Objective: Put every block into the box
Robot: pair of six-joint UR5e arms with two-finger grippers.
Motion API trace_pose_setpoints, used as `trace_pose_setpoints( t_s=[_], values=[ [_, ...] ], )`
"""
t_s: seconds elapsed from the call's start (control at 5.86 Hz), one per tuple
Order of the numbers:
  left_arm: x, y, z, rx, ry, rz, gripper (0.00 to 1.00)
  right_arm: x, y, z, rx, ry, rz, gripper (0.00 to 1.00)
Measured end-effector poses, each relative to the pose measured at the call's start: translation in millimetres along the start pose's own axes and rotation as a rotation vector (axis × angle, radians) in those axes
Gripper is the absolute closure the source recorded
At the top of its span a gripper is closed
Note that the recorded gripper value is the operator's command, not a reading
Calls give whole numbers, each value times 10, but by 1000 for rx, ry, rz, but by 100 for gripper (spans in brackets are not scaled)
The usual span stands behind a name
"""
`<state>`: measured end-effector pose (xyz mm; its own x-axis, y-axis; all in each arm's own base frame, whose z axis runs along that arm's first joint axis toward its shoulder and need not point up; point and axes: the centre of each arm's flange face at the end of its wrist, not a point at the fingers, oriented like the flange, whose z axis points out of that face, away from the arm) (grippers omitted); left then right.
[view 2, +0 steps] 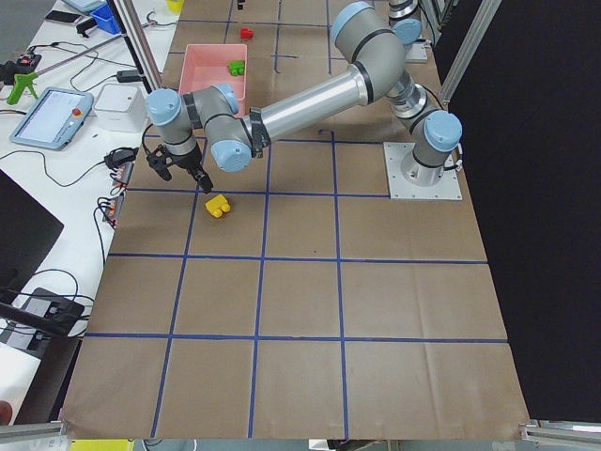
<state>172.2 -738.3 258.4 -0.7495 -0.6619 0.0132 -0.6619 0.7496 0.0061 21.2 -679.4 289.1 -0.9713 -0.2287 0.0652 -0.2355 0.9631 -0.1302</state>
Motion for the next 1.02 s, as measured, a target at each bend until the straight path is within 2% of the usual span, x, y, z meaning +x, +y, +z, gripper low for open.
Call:
trace_pose_setpoints(
  t_s=[0.17, 0.34, 0.68, 1.02],
  values=[
    [-43, 96, 342, 25, 9, -4, 1, 1, 101, 308, -3, -1, 69, 4],
    [-99, 172, 560, 30, 11, -8, 1, -1, 143, 569, 6, 2, 96, 4],
    [-201, 237, 791, 6, 3, -12, 6, 98, 235, 868, 15, -3, 125, 7],
    [-224, 241, 811, 4, 2, -7, 49, 204, 215, 991, 23, -23, 143, 9]
  ],
)
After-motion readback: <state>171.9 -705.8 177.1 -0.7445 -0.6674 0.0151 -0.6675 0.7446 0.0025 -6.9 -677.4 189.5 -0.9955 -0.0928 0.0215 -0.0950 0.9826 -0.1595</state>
